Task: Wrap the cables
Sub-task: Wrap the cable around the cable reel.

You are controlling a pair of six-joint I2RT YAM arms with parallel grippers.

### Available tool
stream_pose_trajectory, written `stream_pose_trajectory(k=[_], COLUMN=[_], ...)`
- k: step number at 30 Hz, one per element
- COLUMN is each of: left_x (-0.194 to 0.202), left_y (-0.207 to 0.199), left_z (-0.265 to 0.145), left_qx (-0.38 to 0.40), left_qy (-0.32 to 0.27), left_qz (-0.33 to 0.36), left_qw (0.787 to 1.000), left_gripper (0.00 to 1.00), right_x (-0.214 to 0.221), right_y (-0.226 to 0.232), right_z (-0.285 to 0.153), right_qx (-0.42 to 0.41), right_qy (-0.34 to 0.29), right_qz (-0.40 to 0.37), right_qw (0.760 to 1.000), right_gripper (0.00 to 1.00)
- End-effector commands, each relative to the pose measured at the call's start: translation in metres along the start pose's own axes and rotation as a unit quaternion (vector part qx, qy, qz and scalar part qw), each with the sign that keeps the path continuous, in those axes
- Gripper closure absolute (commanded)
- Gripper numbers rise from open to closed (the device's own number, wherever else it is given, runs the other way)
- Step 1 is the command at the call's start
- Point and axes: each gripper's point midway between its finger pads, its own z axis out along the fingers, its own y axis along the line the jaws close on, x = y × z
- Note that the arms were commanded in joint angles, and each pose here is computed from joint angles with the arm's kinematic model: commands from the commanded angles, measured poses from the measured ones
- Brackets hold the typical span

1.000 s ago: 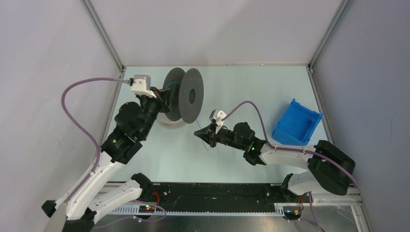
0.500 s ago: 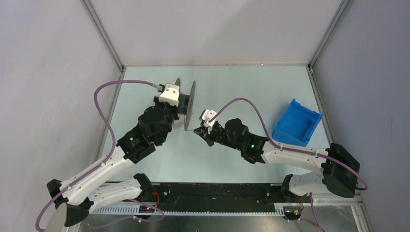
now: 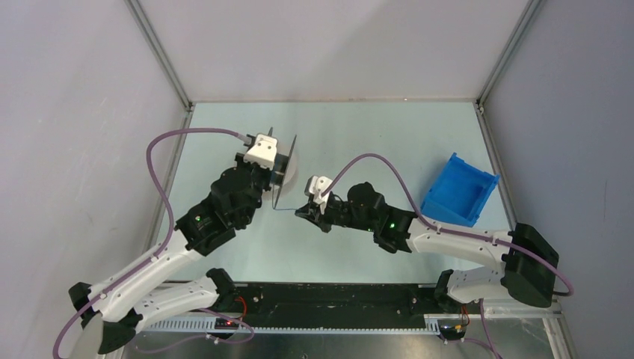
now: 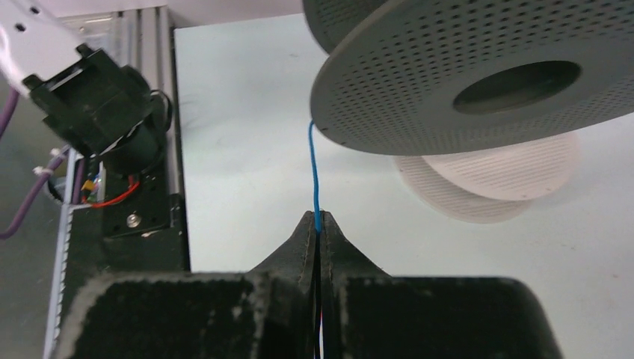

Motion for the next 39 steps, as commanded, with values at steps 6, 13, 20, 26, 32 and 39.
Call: stream_pose_trajectory(k=[6,13,20,26,32,39], left_x=[-0.014,-0.018,-0.016,-0.013,0.0,0.008], left_y=[0.015,0.013,0.011,0.007,-0.015,-0.031], left_z=[-0.003,-0.003,-0.003,-0.003,-0.005,-0.01], left_qx=[-0.023,-0.015,-0.011,0.003,0.077,0.131], left_qy=[-0.013,-0.013,-0.01,-0.009,-0.02,-0.034], left_qz=[0.011,0.005,0.005,0.025,0.099,0.136], left_qw=[1.0,1.0,1.0,1.0,0.992,0.981], left_gripper=[1.0,1.0,1.0,1.0,1.0,1.0], right_x=[-0.024,-0.028,-0.029,-0.052,-0.107,-0.13], right_y=[0.012,0.02,0.019,0.019,-0.016,-0.056], right_z=[0.001,0.0,-0.002,-0.006,-0.014,-0.01], right_qx=[-0.02,-0.04,-0.039,-0.042,0.019,0.065], right_qy=[-0.024,-0.031,-0.031,-0.071,-0.143,-0.158], right_qz=[0.004,0.003,0.001,-0.005,-0.026,-0.015], right_qw=[1.0,0.999,0.999,0.997,0.989,0.985], right_gripper=[0.9,1.0,1.0,1.0,1.0,1.0])
